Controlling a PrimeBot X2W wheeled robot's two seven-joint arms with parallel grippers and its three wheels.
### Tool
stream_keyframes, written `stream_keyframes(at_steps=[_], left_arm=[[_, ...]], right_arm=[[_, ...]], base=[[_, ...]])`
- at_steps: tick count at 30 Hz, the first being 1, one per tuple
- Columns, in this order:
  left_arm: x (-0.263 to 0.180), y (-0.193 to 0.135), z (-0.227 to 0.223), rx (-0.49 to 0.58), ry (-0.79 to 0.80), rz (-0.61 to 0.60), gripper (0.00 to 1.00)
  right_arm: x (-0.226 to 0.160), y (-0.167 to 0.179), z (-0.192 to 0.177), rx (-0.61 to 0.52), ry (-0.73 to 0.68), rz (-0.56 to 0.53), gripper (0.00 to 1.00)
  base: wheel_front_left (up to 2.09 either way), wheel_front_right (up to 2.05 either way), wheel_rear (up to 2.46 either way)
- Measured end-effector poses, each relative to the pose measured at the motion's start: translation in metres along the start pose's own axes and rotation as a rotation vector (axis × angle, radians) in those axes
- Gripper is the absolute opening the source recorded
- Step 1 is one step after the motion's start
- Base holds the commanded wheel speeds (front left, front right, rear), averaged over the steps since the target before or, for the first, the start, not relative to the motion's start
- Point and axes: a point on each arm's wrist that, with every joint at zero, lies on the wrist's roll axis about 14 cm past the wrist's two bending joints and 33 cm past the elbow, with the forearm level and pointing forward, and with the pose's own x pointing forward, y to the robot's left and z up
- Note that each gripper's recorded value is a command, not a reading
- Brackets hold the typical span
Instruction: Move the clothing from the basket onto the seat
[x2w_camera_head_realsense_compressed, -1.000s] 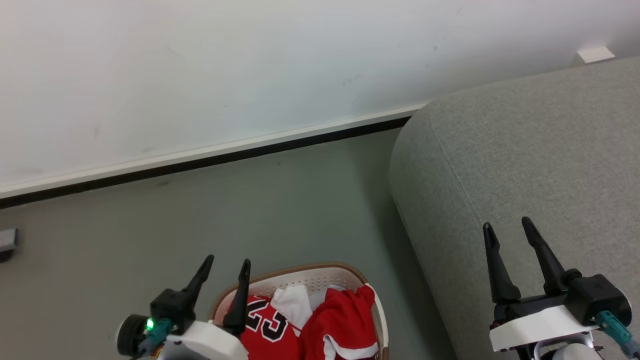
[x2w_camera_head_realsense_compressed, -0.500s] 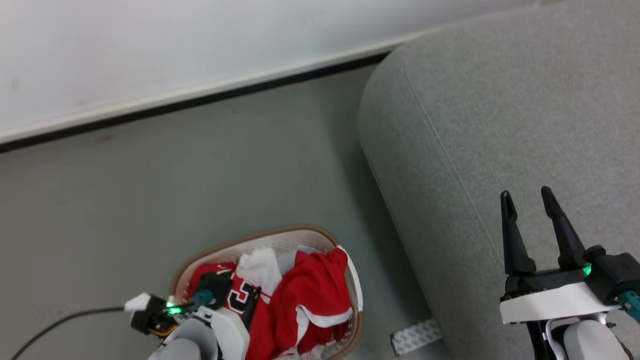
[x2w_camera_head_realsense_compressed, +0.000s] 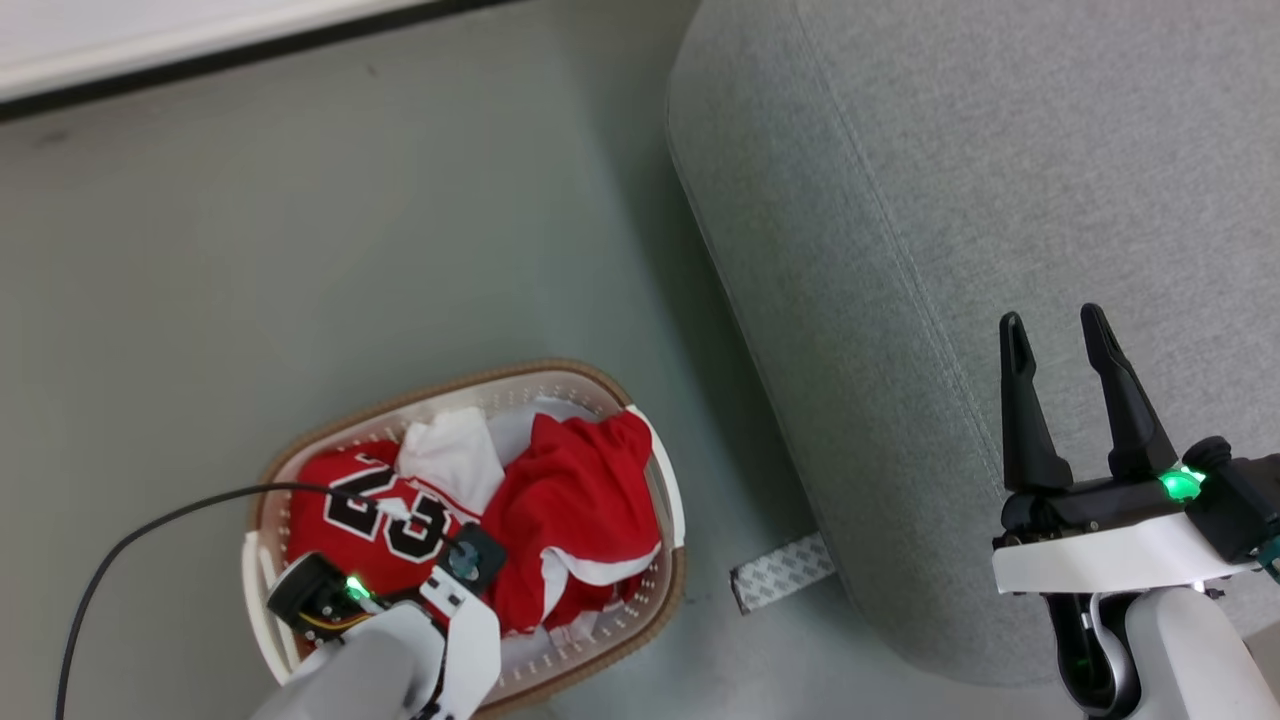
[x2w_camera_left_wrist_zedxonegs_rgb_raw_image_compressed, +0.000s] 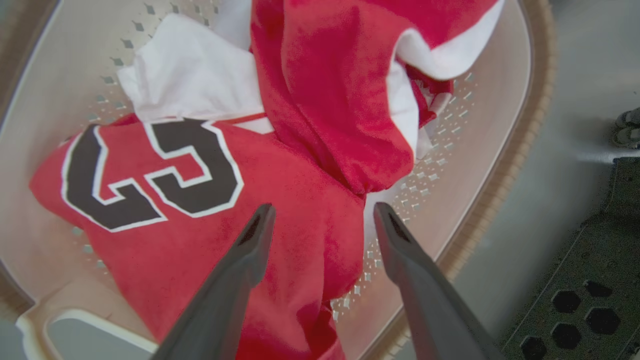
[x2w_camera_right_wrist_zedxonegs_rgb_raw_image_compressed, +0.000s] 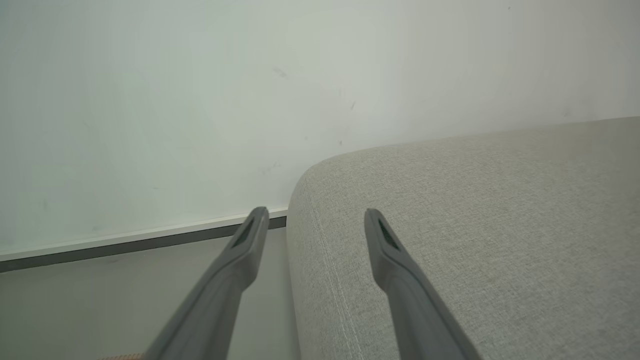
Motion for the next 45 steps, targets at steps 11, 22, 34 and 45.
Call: stream_keyframes(at_steps=[11, 22, 34, 45], left_arm=[[0.039, 0.032, -0.050, 0.133, 0.218, -0.037, 1.00], [0.065, 0.024, -0.065, 0.144, 0.248, -0.104, 0.00], [0.047, 0.027, -0.044, 0.118, 0.169, -0.076, 0.00], [-0.012, -0.004, 0.006, -0.005, -0.063, -0.031, 0.00]], right_arm=[[0.019, -0.004, -0.036, 0.011, 0.084, -0.013, 1.00], [0.020, -0.016, -0.054, -0.005, 0.133, -0.047, 1.00], [0.019, -0.011, -0.034, 0.015, 0.084, -0.032, 1.00], [0.002, 0.007, 0.013, 0.015, -0.028, 0.023, 1.00]], base=[[0.00, 0.00, 0.00], [0.00, 0.00, 0.00], [0.00, 0.00, 0.00], [0.00, 0.00, 0.00]])
